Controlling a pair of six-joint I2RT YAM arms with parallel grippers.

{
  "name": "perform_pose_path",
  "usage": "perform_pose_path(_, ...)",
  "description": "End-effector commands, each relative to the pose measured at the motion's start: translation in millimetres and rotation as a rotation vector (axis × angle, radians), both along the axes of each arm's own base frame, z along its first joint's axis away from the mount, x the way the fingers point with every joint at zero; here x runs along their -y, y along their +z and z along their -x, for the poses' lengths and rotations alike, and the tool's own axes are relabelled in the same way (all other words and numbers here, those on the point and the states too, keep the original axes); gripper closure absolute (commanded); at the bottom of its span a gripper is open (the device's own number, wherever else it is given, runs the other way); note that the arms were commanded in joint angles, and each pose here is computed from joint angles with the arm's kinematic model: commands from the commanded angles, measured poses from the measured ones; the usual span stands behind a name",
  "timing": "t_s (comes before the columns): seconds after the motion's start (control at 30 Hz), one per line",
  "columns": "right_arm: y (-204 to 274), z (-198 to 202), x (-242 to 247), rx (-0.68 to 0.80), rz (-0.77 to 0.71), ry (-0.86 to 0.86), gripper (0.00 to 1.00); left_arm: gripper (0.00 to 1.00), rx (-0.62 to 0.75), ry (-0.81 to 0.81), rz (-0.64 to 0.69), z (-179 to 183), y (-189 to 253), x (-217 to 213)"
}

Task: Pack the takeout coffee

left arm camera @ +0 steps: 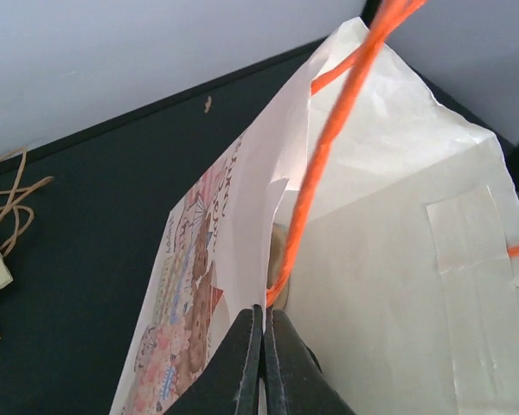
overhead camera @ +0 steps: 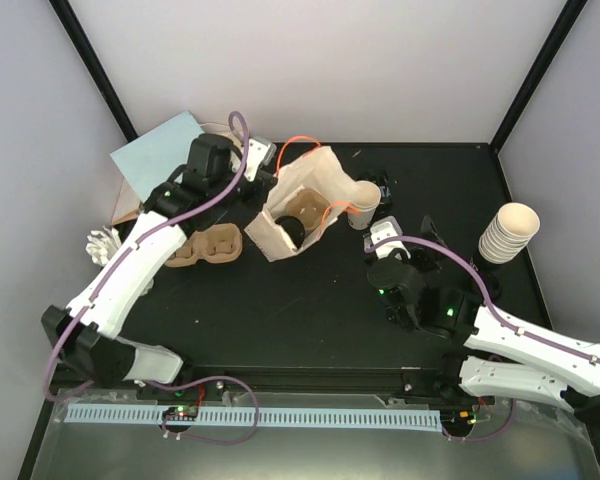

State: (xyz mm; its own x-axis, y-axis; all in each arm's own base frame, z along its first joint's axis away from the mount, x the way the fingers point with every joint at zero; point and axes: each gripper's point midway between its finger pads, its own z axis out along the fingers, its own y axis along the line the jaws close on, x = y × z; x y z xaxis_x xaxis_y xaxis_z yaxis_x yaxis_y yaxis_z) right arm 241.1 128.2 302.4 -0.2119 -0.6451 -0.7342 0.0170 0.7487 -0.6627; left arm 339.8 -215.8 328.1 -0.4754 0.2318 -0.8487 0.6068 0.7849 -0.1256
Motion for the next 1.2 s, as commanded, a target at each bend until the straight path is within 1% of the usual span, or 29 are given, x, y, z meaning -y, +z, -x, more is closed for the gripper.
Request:
perform_pose_path(0.0,6,4,2,-0.007,-0.094,0.008,0.0,0.98,0.022,0.072,0.144,-36,33,5)
perform_pose_path(0.17,4,5,2,-0.016,-0.111,0.02,0.0,0.98,-0.034,0.148,0.235,-70,24,6)
perform_pose_path(0.3,4,6,3,-0.017,-0.122,0.028,0.0,0.98,-0.114,0.253,0.322,-96,8,-3)
perform_pose_path(0.4,5,7,4,-0.016,-0.137,0.033,0.0,0.99,-0.14,0.322,0.373,-111,-2,-9)
perform_pose_path(0.63,-3,8,3,-0.035,-0.146,0.037,0.0,0.98,-0.165,0.364,0.402,-136,-21,-10)
perform_pose_path(0.7,-3,8,3,-0.036,-0.154,0.035,0.0,0.94,-0.166,0.363,0.397,-138,-23,-11)
perform_pose_path(0.77,-3,8,3,-0.038,-0.161,0.038,0.0,0.92,-0.167,0.363,0.395,-139,-25,-13)
perform_pose_path(0.87,-3,8,2,-0.041,-0.161,0.045,0.0,0.85,-0.177,0.361,0.395,-138,-27,-13)
perform_pose_path(1.03,-5,8,1,-0.048,-0.16,0.046,0.0,0.6,-0.168,0.363,0.377,-132,-22,-18)
perform_pose_path(1.17,-5,8,1,-0.05,-0.167,0.04,0.0,0.46,-0.127,0.388,0.348,-123,-7,-29)
